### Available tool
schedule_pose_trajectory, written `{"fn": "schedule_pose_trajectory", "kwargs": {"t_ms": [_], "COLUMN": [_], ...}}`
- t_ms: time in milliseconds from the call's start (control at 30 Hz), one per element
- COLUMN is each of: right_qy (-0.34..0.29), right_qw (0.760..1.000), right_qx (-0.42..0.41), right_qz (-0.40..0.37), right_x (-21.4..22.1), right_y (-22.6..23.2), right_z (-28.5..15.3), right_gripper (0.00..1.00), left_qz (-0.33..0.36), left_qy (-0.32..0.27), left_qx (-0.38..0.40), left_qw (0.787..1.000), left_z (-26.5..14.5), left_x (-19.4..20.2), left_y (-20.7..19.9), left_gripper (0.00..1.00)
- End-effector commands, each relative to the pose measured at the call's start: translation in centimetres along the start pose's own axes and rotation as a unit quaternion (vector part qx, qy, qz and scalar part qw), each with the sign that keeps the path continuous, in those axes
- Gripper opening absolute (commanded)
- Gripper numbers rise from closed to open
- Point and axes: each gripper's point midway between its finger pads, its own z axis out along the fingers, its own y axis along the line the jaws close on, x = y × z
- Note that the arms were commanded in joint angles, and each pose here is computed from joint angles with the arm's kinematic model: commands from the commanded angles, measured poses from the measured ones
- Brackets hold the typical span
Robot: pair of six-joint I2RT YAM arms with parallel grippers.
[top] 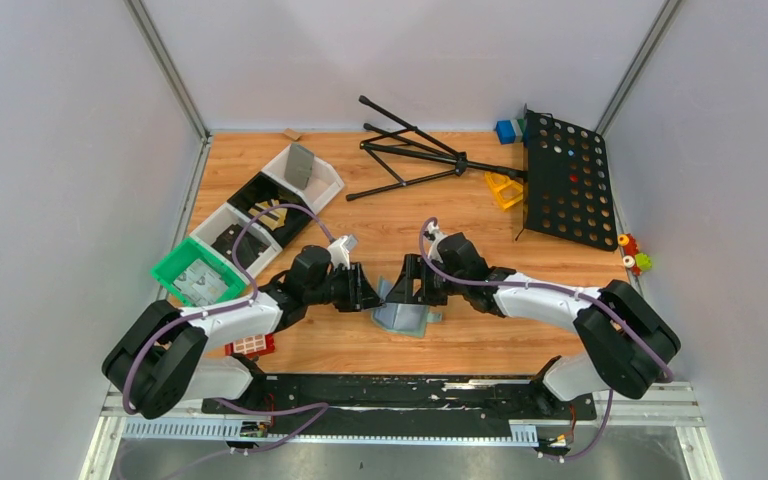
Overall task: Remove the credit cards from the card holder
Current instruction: Remove the credit card from the card holder.
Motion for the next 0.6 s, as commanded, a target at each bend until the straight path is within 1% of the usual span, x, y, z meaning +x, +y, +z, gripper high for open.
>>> {"fn": "schedule_pose_trajectory", "kwargs": {"t_ms": [0, 67, 300, 467, 567], "right_qy": [-0.027, -0.031, -0.042, -0.04, -0.039], "right_qw": [0.999, 0.999, 0.997, 0.997, 0.997], "right_qx": [-0.012, -0.015, -0.025, -0.019, -0.008], "right_qz": [0.018, 0.031, 0.059, 0.064, 0.069], "right_x": [-1.6, -1.7, -2.4, -2.2, -1.8], "right_y": [1.3, 1.3, 1.5, 0.9, 0.1], "right_z": [0.0, 0.2, 0.5, 0.8, 0.9], "right_gripper": [0.78, 0.77, 0.69, 0.58, 0.51], "left_qz": [0.031, 0.031, 0.028, 0.027, 0.027], "left_qy": [-0.023, -0.023, -0.022, -0.024, -0.023], "left_qx": [0.041, 0.043, 0.049, 0.048, 0.044], "left_qw": [0.998, 0.998, 0.998, 0.998, 0.998], "left_z": [-0.4, -0.4, -0.4, -0.4, -0.4], "left_x": [-1.4, -1.4, -1.3, -1.3, -1.3], "left_y": [-2.3, -2.4, -2.5, -2.4, -2.3], "left_gripper": [0.4, 0.39, 0.31, 0.26, 0.25]}}
